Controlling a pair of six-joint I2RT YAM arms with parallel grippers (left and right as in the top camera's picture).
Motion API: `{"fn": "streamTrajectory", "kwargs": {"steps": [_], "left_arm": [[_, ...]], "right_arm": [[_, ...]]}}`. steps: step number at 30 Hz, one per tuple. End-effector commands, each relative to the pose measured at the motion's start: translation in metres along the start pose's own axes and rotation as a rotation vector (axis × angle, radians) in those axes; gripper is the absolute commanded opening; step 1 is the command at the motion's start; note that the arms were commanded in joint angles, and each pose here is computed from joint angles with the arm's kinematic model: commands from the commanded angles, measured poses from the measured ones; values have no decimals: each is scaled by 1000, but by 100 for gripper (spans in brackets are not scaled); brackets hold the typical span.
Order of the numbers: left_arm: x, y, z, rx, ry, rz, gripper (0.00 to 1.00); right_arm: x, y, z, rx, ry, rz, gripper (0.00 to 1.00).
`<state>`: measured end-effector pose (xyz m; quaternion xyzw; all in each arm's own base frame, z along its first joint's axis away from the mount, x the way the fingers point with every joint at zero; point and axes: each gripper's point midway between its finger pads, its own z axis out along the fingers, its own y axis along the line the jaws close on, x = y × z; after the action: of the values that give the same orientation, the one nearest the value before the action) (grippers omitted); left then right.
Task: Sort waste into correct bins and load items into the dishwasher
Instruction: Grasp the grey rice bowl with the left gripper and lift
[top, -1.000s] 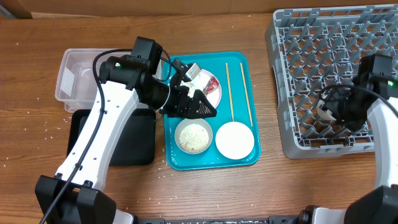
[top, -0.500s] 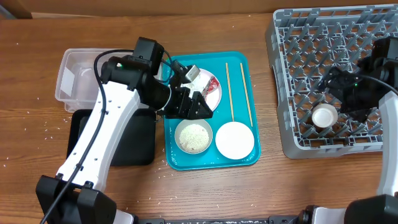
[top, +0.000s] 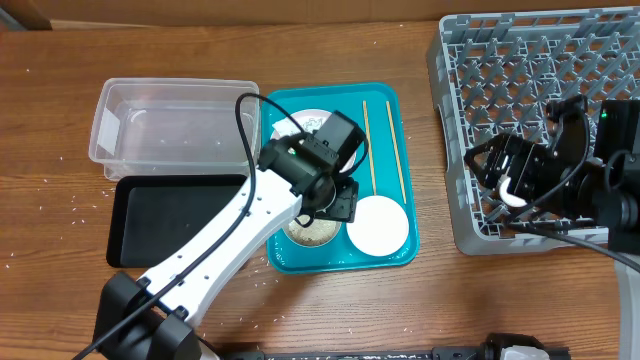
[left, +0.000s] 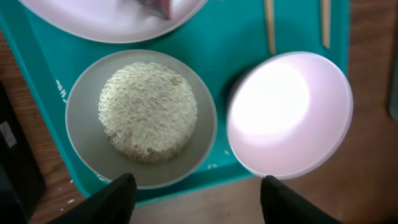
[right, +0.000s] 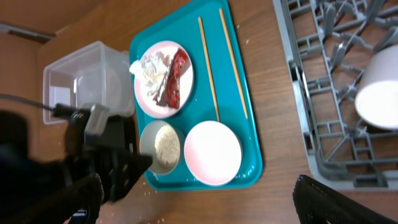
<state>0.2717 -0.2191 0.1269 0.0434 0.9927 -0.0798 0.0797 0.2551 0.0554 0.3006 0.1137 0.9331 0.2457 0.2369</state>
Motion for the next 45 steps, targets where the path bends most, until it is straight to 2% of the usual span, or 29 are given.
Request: {"fn": "streamTrajectory", "kwargs": {"steps": [1, 7, 8, 13, 17, 23, 27, 30, 34, 38, 45], "left_arm": [[-3, 16, 31, -81, -10, -133, 62], [-7, -1, 76, -24, 50, -117, 53], [-6, -3, 82, -22, 64, -118, 49], [-5, 4, 98, -60, 84, -159, 17], [-11, 13, 97, -102, 50, -173, 4], [-7, 16, 80, -127, 93, -165, 4], [-12, 10, 44, -103, 80, -116, 4], [-17, 10, 9, -56, 17, -97, 4], [-22, 9, -34, 81, -39, -76, 4], [-20, 22, -64, 242, -24, -85, 4], [-10, 64, -74, 532, 47, -151, 4]], "right_arm": [[1, 3, 0, -6, 13, -12, 100], [3, 2, 1, -5, 22, -8, 100], [3, 2, 1, -4, 22, -7, 100], [4, 1, 1, -2, 28, -5, 100], [4, 1, 1, -2, 28, -5, 100], [4, 1, 1, -2, 28, -5, 100], [4, 1, 1, -1, 29, -5, 100], [4, 1, 1, -2, 28, -5, 100], [4, 1, 1, -2, 28, -5, 100], [4, 1, 1, -2, 28, -5, 100], [4, 1, 1, -2, 28, -4, 100]]}}
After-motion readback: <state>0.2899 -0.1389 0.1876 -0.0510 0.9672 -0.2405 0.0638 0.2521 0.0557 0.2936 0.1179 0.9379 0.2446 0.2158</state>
